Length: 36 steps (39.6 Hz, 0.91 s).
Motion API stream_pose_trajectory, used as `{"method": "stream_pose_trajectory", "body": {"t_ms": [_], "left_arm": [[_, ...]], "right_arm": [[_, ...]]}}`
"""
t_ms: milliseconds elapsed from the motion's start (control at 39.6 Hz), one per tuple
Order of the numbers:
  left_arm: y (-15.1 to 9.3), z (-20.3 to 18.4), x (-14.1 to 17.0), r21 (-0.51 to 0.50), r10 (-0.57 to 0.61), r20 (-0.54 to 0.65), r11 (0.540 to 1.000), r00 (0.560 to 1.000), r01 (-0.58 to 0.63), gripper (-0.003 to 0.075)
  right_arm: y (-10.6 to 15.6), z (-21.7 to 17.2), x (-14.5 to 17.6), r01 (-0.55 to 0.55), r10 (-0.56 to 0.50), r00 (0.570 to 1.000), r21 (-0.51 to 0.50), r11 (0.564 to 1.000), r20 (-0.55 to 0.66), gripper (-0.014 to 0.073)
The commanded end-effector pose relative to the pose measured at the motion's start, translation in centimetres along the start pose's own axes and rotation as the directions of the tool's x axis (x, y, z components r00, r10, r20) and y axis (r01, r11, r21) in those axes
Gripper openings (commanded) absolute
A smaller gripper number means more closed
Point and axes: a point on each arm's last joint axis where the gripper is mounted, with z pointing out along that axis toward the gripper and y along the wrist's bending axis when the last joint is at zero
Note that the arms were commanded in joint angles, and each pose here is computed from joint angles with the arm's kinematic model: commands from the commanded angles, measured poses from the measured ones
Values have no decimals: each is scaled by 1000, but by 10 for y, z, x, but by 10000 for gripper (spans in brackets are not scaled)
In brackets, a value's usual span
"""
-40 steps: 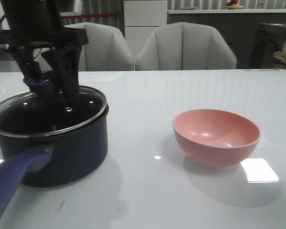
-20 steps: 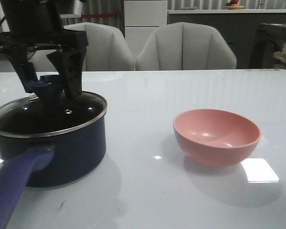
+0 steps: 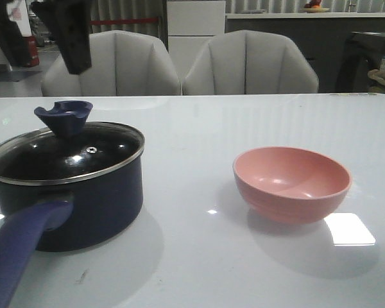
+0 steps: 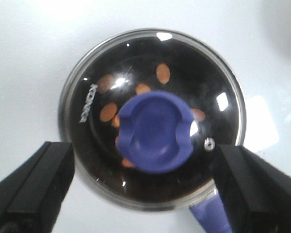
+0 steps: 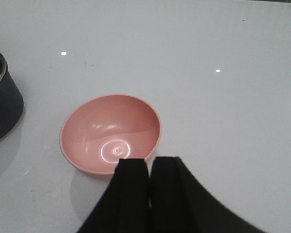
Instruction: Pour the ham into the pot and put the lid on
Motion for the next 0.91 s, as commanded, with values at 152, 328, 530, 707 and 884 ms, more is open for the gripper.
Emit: {"method": "stream_pose_trajectory", "body": {"t_ms": [152, 328, 530, 707, 884], "left_arm": [[-4, -65, 51, -18, 7, 274, 1000, 962, -3, 605], [-4, -86, 94, -57, 30, 405, 998, 914, -8, 605], [-4, -93, 147, -78, 49, 552, 997, 832, -7, 605], [-6, -90, 199, -84, 60, 694, 996, 717, -2, 605], [-7, -81, 248, -83, 63, 787, 997, 613, 4, 593]], "right_arm": [[0, -3, -15, 2, -4, 995, 13, 1000, 96, 144], [0, -3, -15, 2, -4, 995, 13, 1000, 96, 144], [0, -3, -15, 2, -4, 995, 13, 1000, 96, 146], [0, -3, -15, 2, -4, 995, 13, 1000, 96, 146], [0, -3, -15, 2, -4, 995, 13, 1000, 96, 146]]}}
